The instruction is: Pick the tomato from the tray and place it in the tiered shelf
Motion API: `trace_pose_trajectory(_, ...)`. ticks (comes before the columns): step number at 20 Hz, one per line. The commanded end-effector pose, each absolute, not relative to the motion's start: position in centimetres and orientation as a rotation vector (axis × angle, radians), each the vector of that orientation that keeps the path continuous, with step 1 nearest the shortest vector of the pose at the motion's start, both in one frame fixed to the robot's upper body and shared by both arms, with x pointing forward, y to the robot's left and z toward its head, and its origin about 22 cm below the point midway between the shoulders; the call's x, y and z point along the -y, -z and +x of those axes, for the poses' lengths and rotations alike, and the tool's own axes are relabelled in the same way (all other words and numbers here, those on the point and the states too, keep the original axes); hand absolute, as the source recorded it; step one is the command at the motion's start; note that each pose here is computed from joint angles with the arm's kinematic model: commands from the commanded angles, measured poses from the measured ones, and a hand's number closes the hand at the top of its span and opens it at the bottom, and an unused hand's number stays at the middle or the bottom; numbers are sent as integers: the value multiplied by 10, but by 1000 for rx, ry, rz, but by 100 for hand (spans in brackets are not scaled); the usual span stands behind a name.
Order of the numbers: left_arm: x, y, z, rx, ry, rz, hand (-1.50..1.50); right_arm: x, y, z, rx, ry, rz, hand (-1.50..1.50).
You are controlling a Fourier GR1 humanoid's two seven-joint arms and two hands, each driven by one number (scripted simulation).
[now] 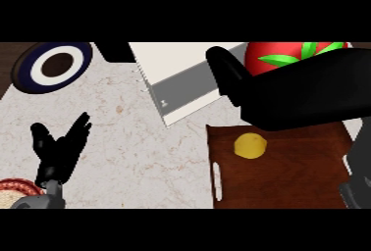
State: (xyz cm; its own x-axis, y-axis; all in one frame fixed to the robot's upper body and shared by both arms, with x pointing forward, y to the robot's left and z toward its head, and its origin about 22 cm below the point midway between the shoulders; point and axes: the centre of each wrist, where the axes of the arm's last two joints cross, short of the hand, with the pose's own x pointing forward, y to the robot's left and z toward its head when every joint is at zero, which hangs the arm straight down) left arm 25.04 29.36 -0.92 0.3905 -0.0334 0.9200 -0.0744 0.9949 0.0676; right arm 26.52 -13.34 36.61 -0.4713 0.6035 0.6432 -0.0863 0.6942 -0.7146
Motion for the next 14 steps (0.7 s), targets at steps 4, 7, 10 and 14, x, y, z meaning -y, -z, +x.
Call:
trace_pose_trajectory(4, -289, 24, 254, 1123, -25, 85, 0, 125, -404, 315, 1847, -852, -451, 150)
trace_pose_trajectory(7, -310, 21, 259, 1137, -46, 95, 0, 139, -398, 334, 1830, -887, -468, 150)
trace_pose_trajectory(10, -293, 46, 239, 1125, -45, 77, 0, 122, -393, 353, 1804, -962, -443, 150)
trace_pose_trajectory(14, -289, 27, 251, 1123, -13, 64, 0, 128, -381, 376, 1804, -1011, -477, 150)
